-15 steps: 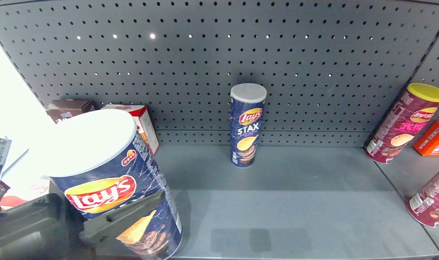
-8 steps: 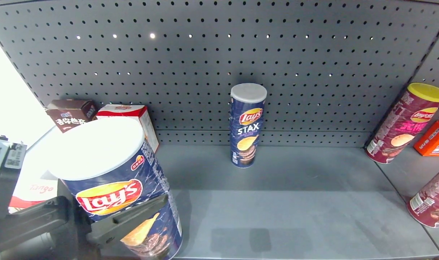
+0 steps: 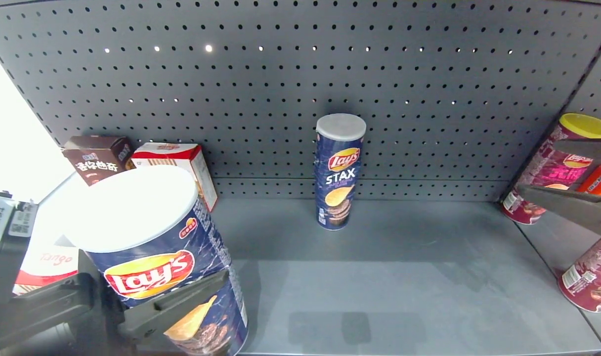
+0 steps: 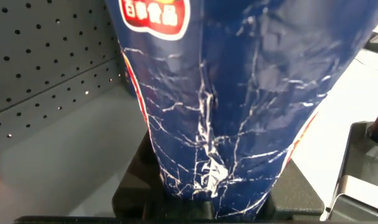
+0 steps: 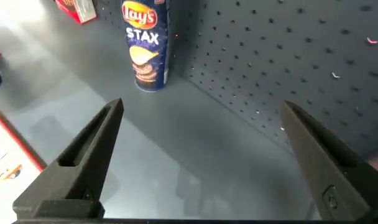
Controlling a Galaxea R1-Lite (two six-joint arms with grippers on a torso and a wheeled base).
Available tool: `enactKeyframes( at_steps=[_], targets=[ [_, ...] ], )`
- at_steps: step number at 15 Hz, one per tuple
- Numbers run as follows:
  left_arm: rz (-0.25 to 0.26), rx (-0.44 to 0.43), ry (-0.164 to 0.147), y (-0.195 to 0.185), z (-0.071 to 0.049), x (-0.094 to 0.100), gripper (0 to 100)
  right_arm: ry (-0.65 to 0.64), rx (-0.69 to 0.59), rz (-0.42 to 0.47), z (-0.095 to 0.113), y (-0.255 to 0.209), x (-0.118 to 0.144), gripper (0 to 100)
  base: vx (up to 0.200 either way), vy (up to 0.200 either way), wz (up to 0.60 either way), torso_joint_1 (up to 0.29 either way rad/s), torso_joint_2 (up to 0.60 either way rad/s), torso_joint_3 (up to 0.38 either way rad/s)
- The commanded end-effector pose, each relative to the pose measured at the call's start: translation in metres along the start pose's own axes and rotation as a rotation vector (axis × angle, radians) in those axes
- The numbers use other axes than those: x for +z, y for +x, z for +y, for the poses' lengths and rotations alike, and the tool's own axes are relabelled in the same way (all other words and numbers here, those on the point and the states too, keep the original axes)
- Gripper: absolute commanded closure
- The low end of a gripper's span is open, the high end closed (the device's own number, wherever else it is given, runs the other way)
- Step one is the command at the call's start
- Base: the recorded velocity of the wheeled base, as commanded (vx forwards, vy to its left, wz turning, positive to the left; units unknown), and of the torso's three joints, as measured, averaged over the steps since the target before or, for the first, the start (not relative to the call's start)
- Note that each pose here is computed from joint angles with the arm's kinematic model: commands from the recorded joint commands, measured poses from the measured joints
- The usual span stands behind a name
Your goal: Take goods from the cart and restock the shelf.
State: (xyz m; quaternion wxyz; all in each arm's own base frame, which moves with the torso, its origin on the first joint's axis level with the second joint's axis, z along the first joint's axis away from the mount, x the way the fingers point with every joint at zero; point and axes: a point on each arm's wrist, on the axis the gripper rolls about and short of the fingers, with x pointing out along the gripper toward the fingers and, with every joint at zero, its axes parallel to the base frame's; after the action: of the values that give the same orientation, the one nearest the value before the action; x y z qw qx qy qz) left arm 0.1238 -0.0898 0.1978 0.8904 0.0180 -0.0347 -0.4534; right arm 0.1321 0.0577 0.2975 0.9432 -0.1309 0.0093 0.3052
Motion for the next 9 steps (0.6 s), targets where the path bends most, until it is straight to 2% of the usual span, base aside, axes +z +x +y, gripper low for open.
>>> enactKeyframes(
  at_steps=[1, 5, 9],
  targets=[
    [-0.008, -0.002, 0.003, 0.001, 0.001, 0.002, 100, 0.018, 0.039, 0.069, -0.003, 0.032, -0.012, 0, 0.000, 0.000, 0.00, 0.000, 0.00, 0.000],
    [-0.026, -0.001, 0.008, 0.004, 0.002, 0.008, 100, 0.023, 0.096, 0.050, -0.007, 0.057, -0.015, 0, 0.000, 0.000, 0.00, 0.000, 0.00, 0.000],
    [-0.015, 0.002, 0.004, 0.007, 0.003, 0.006, 100, 0.031, 0.190, 0.030, -0.013, 0.087, -0.011, 0, 0.000, 0.000, 0.00, 0.000, 0.00, 0.000]
  ],
)
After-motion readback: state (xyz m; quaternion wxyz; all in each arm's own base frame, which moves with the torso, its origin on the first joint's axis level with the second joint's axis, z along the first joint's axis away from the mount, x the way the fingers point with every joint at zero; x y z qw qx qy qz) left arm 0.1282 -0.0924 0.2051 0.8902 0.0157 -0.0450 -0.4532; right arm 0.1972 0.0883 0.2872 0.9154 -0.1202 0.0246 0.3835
